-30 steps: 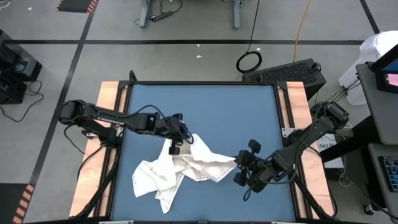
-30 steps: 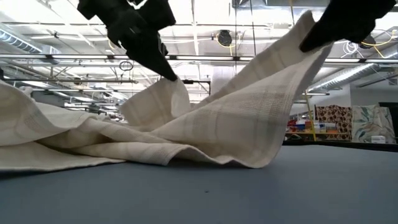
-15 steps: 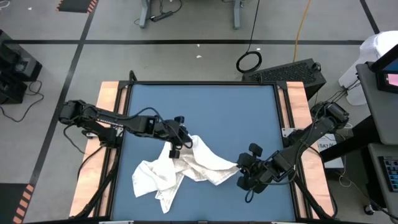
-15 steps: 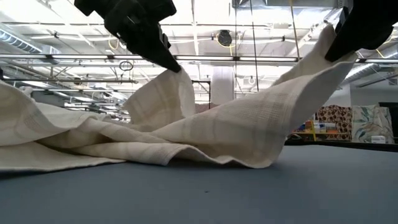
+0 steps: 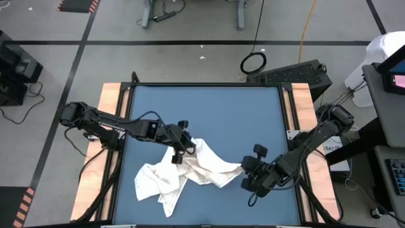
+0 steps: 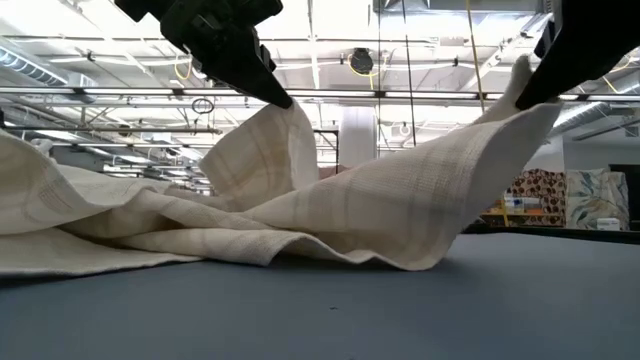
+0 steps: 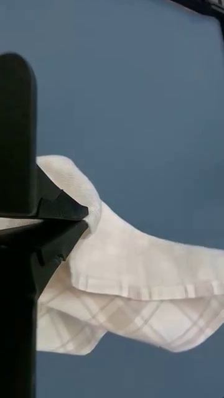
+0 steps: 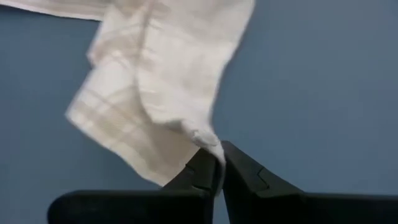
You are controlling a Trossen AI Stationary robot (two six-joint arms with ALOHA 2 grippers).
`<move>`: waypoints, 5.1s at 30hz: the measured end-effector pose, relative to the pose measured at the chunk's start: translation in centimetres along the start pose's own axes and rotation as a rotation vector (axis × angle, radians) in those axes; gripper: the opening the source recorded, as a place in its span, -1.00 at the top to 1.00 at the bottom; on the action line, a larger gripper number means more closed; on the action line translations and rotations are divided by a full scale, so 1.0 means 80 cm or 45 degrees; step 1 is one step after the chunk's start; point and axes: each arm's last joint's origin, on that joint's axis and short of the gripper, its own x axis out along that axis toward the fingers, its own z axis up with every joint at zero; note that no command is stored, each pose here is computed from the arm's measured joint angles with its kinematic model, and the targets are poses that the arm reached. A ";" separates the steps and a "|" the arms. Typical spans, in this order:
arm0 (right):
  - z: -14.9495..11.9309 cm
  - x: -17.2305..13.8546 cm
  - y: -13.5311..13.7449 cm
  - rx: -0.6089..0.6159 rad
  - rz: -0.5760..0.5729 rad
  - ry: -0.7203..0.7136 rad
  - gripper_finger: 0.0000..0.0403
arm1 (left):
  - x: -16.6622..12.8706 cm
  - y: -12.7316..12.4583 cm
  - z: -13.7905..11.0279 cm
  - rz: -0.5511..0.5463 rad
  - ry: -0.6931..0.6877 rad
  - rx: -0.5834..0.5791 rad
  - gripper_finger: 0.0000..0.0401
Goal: Roll towel
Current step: Fold the white towel
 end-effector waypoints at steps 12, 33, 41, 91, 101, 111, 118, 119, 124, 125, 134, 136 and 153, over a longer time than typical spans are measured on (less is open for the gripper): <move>-0.014 0.017 -0.003 -0.045 -0.132 0.093 0.92 | -0.001 0.010 0.000 0.279 0.023 -0.003 0.96; 0.028 0.004 -0.030 0.028 -0.379 -0.179 0.99 | -0.011 0.052 0.039 0.480 -0.309 0.172 0.96; 0.133 -0.068 -0.103 -0.093 -0.707 -0.474 1.00 | -0.081 0.127 0.123 0.768 -0.518 0.252 0.96; 0.278 -0.313 -0.251 -0.137 -0.409 -1.338 1.00 | -0.337 0.351 0.176 0.237 -1.735 -0.074 0.96; 0.316 -0.315 -0.263 -0.229 -0.770 -1.573 1.00 | -0.377 0.349 0.200 0.197 -1.853 0.020 0.96; 0.313 -0.312 -0.257 -0.185 -0.488 -1.636 1.00 | -0.408 0.307 0.225 -0.194 -1.657 0.027 0.96; 0.279 -0.304 -0.243 -0.077 -0.146 -1.344 1.00 | -0.413 0.270 0.227 -0.671 -1.204 -0.047 0.96; 0.272 -0.306 -0.243 -0.060 -0.103 -1.313 1.00 | -0.416 0.263 0.228 -0.699 -1.185 -0.055 0.96; 0.243 -0.312 -0.244 0.029 0.074 -1.164 1.00 | -0.424 0.236 0.236 -0.761 -1.167 -0.098 0.96; 0.239 -0.312 -0.244 0.043 0.097 -1.137 1.00 | -0.422 0.232 0.238 -0.779 -1.157 -0.113 0.96; 0.205 -0.295 -0.236 0.038 0.181 -0.792 1.00 | -0.343 0.187 0.214 -0.582 -0.785 -0.347 0.96; 0.202 -0.288 -0.232 0.038 0.186 -0.719 1.00 | -0.320 0.172 0.197 -0.454 -0.570 -0.330 0.96; 0.194 -0.254 -0.158 -0.072 0.648 -0.300 1.00 | -0.248 0.000 0.198 -0.729 -0.044 -0.251 0.96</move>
